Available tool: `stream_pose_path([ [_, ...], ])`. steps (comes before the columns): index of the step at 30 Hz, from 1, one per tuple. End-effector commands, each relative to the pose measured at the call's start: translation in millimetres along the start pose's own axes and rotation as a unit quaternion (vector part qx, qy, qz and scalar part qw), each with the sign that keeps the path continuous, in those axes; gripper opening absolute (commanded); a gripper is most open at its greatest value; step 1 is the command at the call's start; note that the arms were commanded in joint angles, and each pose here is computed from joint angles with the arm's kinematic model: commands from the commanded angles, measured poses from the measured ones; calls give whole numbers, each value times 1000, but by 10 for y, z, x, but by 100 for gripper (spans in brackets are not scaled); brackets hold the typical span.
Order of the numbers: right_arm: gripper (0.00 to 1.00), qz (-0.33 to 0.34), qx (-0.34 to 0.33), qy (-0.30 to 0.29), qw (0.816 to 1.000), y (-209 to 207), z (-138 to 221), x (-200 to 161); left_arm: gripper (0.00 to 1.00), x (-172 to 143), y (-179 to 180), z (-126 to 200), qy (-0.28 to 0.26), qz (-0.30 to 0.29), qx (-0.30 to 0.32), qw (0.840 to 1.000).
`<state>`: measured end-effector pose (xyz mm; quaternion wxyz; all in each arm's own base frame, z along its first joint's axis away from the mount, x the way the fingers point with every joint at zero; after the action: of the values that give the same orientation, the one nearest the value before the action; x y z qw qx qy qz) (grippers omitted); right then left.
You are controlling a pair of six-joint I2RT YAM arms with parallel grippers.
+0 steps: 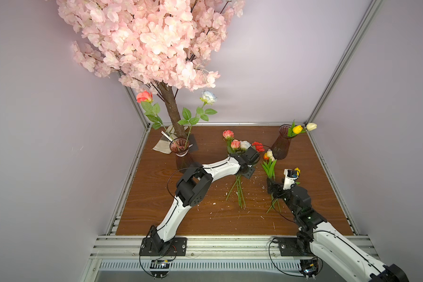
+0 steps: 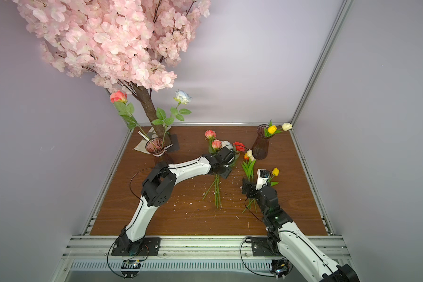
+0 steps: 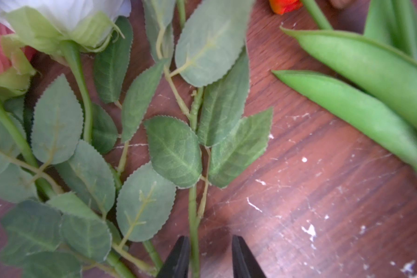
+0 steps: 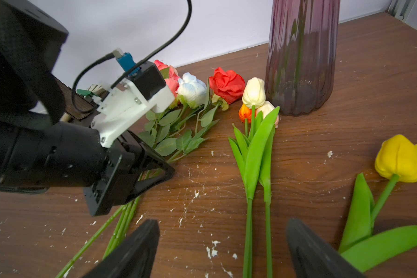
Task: Arrange the flowers in different vases according to their variety
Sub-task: Pick up the flower at the center of the board.
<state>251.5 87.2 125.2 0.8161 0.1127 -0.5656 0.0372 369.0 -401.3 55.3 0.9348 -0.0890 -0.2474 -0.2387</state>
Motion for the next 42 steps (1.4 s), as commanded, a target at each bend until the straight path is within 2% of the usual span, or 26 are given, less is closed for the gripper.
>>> stream_pose_path([
  [1,90,-2,3,-23,1000,35,3,157,34,-21,-5,-30,8,-18,16,1000],
  [10,90,-2,6,-18,1000,45,-17,136,36,103,30,236,-16,-12,18,1000],
  [14,90,-1,7,-16,1000,50,-22,135,37,120,82,190,-17,-19,31,999],
  [23,90,-1,8,-16,1000,52,-24,130,26,-135,55,-97,30,-27,17,999],
  [25,90,-1,9,-16,1000,57,-27,131,21,-156,67,-137,35,-29,20,999],
  [29,90,-2,9,-16,1000,58,-27,132,18,-161,71,-180,39,-31,22,998],
  [31,90,-1,9,-16,1000,57,-25,131,13,-163,73,-172,41,-33,24,998],
  [35,90,-1,9,-16,1000,56,-25,129,1,-89,74,-36,29,-29,21,999],
  [42,90,-2,12,-17,1000,66,-25,137,0,163,99,414,-20,-24,22,999],
])
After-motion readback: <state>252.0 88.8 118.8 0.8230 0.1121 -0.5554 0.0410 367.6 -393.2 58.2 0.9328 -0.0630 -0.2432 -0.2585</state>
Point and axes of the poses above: each gripper's point midway between its finger pads, its own z axis back along the fingers, its own y axis along the line the jaws close on, x = y × z, the point moved 2 cm from there along z, back along the fingers, and after that the axes turned 10 degrees about z, right-handed, at the moved point
